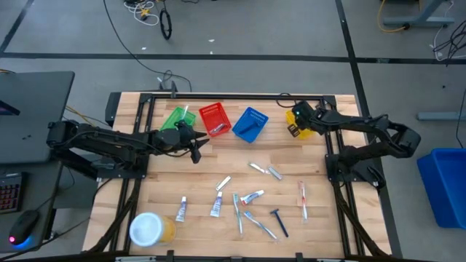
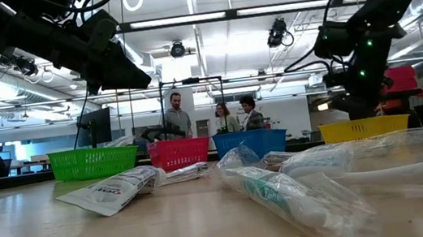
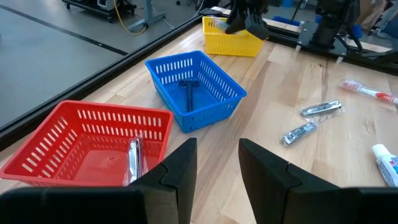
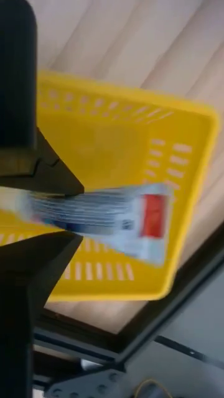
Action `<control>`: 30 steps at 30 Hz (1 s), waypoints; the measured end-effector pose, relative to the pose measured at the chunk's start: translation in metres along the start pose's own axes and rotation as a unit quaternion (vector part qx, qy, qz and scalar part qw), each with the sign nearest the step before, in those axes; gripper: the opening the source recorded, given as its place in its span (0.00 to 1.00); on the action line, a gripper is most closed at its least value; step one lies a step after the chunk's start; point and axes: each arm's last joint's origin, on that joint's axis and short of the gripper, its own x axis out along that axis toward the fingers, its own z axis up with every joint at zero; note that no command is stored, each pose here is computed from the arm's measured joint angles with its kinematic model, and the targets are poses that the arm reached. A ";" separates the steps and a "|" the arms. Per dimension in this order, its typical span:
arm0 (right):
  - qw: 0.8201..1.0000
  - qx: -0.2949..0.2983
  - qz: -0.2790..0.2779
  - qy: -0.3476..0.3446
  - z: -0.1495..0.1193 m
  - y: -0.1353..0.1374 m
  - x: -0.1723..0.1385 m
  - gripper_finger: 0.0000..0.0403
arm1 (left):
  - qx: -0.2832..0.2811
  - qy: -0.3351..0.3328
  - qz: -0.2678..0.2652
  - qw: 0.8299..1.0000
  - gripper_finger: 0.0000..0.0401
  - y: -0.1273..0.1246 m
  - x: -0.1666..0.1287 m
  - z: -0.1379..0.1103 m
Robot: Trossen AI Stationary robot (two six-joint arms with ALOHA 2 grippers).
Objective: Pick & Place Travel size toiletries
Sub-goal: Put the toothpaste into the yellow basket, then put the green toothbrush into the green basket
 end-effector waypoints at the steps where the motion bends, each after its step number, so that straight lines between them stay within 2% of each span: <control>1: 1.000 -0.001 0.000 0.002 -0.002 0.000 0.001 0.32 | 0.000 0.000 0.000 1.000 0.31 0.000 0.000 0.000; 8: 1.000 0.003 0.001 0.002 -0.003 0.001 0.002 0.48 | -0.007 0.003 -0.010 1.000 0.31 -0.001 0.000 0.000; 14: 1.000 0.003 0.006 -0.005 0.011 0.002 -0.010 0.57 | -0.013 -0.011 -0.085 0.996 0.31 -0.006 -0.001 0.005; 20: 0.999 0.004 0.026 -0.025 0.030 0.006 -0.036 0.61 | -0.004 -0.044 -0.142 0.989 0.31 -0.017 -0.005 0.011; 25: 0.991 -0.017 0.118 -0.054 0.040 0.018 -0.058 0.60 | 0.021 -0.070 -0.173 0.982 0.31 -0.029 -0.009 0.012; 30: 0.966 -0.037 0.248 -0.060 0.041 0.039 -0.073 0.57 | 0.049 -0.081 -0.197 0.976 0.31 -0.044 -0.007 0.015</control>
